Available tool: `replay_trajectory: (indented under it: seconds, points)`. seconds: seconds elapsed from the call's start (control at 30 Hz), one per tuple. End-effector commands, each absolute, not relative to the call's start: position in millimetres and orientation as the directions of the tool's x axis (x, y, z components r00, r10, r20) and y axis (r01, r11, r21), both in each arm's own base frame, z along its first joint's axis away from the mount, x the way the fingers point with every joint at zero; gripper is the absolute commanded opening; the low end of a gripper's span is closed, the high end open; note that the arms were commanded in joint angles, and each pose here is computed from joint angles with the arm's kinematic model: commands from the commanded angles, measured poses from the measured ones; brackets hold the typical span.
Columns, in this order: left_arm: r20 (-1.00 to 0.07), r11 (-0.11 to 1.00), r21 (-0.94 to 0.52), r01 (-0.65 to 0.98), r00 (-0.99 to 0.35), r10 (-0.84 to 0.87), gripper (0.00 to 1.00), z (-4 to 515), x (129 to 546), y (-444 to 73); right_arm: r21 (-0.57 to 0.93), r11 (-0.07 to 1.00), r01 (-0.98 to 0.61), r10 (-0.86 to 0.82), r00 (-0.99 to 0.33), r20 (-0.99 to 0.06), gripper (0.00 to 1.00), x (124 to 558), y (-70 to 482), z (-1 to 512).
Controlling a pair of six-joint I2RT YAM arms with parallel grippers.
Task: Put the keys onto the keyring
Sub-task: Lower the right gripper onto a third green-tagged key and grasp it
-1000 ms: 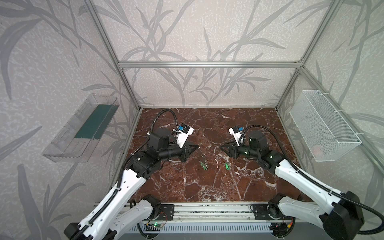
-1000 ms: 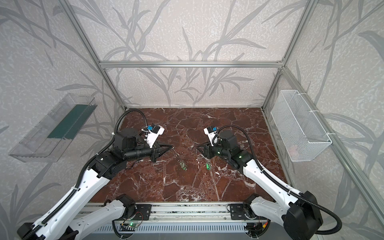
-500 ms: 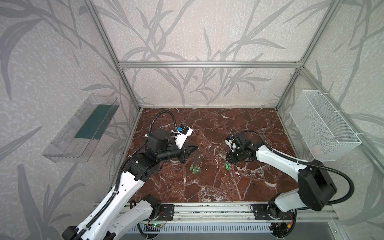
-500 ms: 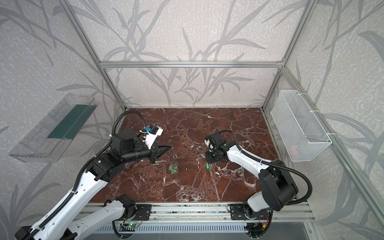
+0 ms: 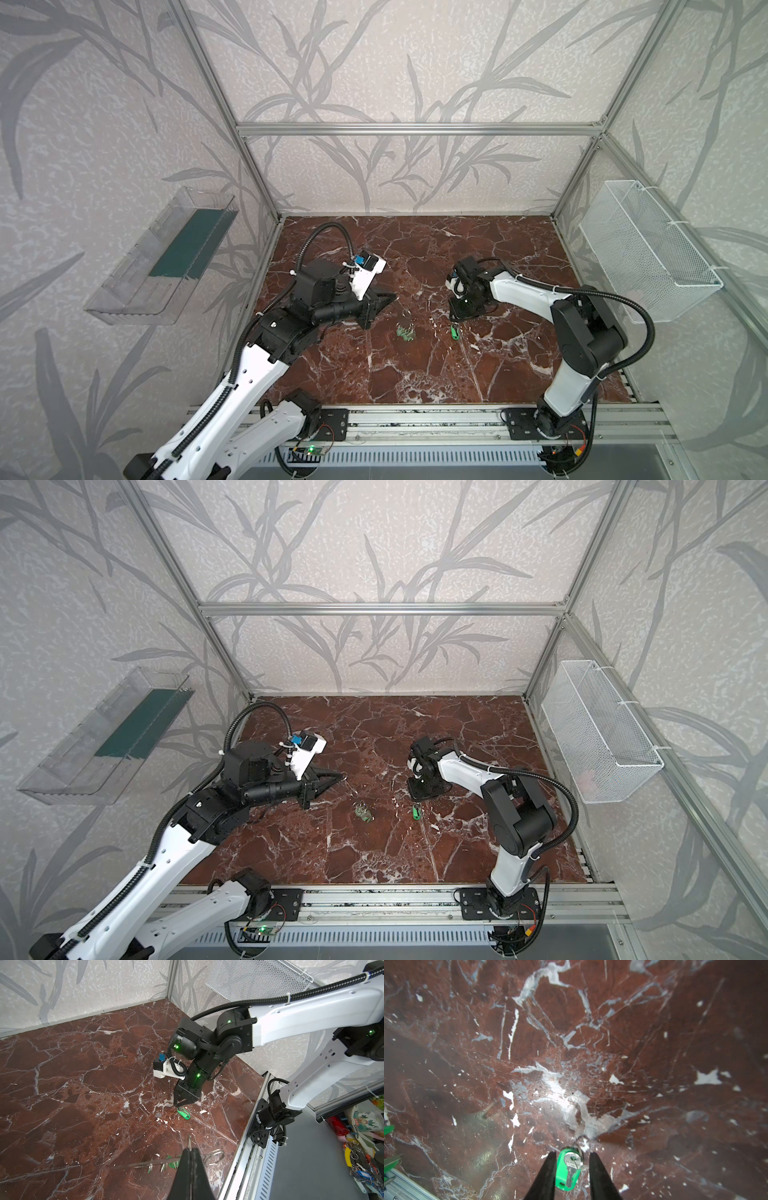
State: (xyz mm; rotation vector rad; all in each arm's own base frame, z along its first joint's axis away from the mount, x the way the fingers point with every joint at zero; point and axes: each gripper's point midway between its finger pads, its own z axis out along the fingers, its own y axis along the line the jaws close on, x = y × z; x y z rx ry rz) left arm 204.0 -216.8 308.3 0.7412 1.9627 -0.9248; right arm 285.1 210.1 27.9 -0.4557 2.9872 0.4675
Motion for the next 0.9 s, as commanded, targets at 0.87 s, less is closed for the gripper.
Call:
replay_trajectory:
  seconds: [0.87]
  points:
    - [-0.887,0.525,-0.309,0.793,-0.440,0.142,0.00,319.8,200.2,-219.3,0.325,0.899,-0.295,-0.288,-0.955,-0.071,0.11,278.4,211.9,26.9]
